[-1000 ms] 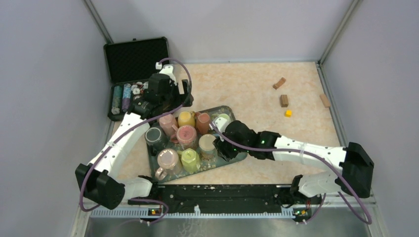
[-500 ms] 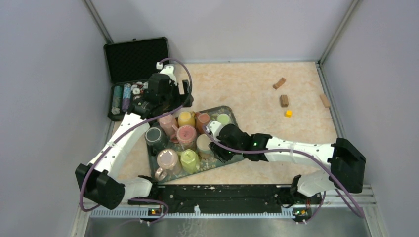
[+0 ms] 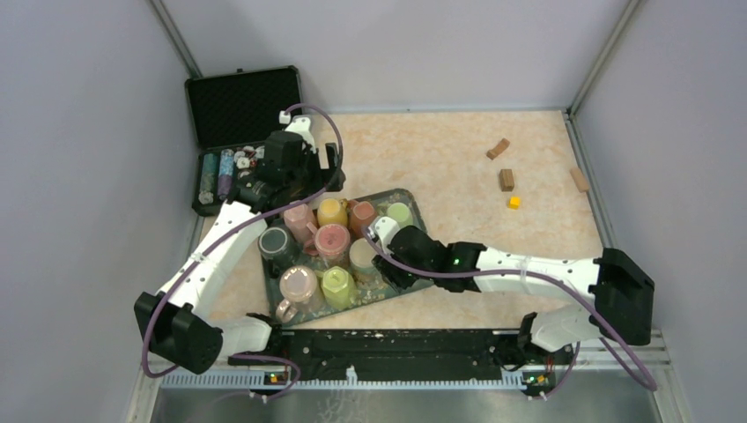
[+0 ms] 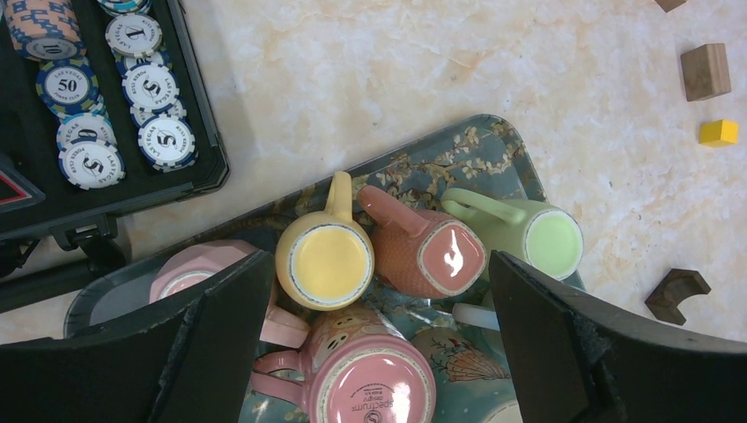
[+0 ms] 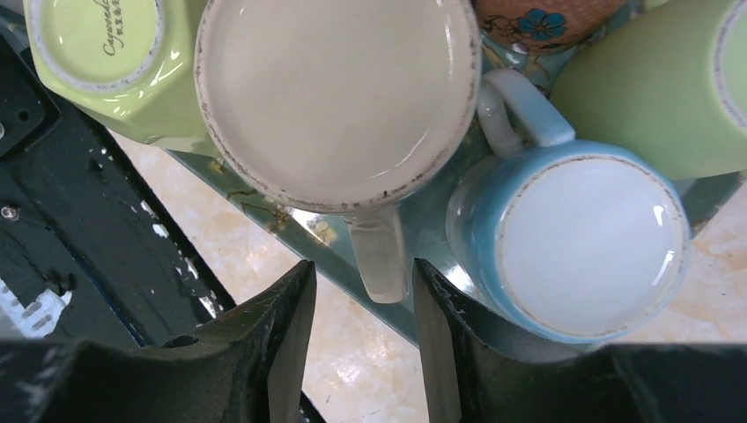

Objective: Turn the mug right side up
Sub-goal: Turn over the cup on the tray.

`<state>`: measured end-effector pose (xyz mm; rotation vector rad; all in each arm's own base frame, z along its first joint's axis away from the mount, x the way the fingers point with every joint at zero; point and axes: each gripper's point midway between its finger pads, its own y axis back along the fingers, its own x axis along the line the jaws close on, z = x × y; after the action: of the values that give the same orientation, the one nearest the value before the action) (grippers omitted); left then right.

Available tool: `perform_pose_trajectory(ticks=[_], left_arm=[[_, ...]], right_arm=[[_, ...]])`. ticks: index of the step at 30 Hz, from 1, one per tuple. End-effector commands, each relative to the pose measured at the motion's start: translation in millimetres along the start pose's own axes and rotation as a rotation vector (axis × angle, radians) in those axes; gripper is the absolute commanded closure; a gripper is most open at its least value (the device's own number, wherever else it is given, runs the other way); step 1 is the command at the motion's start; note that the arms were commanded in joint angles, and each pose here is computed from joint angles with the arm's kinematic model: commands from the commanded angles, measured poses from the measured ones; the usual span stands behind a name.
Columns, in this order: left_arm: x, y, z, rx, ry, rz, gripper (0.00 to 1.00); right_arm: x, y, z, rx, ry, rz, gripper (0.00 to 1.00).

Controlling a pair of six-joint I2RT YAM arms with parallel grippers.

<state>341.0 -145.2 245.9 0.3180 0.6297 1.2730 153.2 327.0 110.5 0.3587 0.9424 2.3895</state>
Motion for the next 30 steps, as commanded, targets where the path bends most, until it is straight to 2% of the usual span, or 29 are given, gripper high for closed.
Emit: perform_pose_trajectory(ticks=[1, 7, 13, 25, 30], left_arm=[[-3, 11, 12, -0.044, -0.008, -0.020, 0.02], [-2, 13, 13, -0.046, -0.007, -0.016, 0.02], [-1, 16, 14, -0.050, -0.004, -0.007, 0.02], [2, 20, 13, -0.049, 0.006, 0.005, 0.02], [4, 23, 12, -0.050, 0.004, 0.013, 0.02]], right_arm=[[-4, 17, 24, -0.109, -0.024, -0.033, 0.53], [1, 2, 7, -0.051, 0.011, -0.004, 0.51], [-1, -7, 3, -0.052, 0.022, -0.013, 0.51], [-3, -29, 2, -0.061, 0.029, -0.037, 0.54], [-5, -36, -3, -0.036, 0.042, -0.051, 0.59]])
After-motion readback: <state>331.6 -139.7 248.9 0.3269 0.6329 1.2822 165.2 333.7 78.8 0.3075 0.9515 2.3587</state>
